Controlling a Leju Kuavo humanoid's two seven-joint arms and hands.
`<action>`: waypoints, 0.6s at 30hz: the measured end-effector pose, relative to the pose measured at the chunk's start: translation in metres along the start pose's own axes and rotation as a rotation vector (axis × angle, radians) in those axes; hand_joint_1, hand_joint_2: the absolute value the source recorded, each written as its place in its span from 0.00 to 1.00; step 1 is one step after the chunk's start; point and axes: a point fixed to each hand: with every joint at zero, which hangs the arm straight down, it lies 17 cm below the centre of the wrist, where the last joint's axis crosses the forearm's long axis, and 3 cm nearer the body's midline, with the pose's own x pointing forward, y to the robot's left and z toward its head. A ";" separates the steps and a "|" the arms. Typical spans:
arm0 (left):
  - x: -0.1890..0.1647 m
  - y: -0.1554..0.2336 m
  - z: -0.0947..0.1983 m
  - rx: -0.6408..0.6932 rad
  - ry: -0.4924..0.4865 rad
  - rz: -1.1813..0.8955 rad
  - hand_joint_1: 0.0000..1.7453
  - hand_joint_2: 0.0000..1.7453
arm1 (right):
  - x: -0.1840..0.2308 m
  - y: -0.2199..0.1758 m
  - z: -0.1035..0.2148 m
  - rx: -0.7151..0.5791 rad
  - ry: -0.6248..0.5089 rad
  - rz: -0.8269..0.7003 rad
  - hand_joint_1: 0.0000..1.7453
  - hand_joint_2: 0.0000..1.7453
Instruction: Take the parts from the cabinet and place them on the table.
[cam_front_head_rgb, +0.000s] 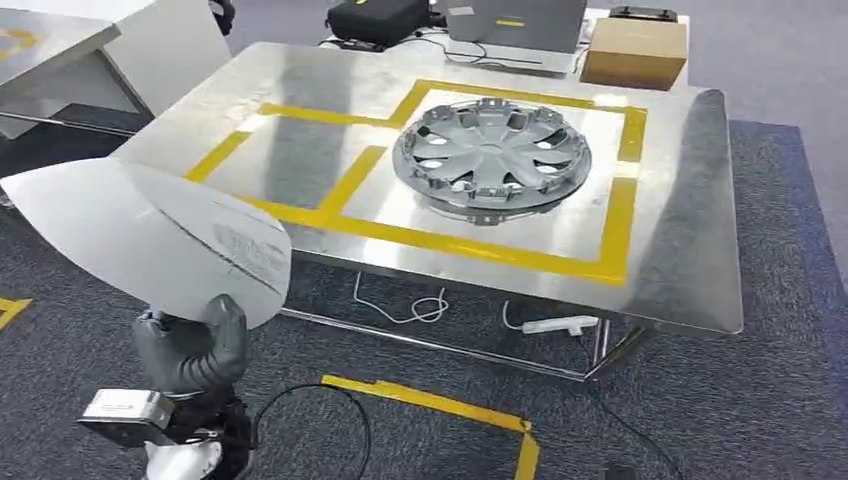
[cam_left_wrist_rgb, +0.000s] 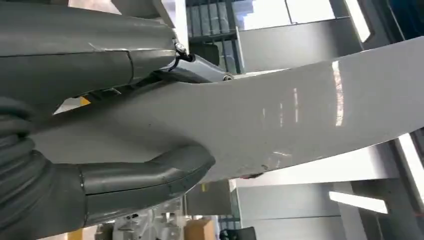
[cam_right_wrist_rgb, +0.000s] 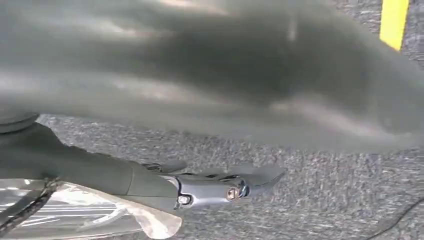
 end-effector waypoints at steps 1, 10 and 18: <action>0.000 0.000 0.000 0.000 0.000 0.000 1.00 1.00 | 0.000 0.002 0.001 0.003 0.001 0.000 0.00 0.00; 0.001 -0.002 -0.001 -0.004 -0.005 0.002 1.00 1.00 | 0.004 0.003 0.000 0.006 -0.004 0.003 0.00 0.00; 0.002 -0.003 -0.002 -0.007 -0.009 0.000 1.00 1.00 | -0.001 0.001 0.000 0.003 0.001 0.009 0.00 0.00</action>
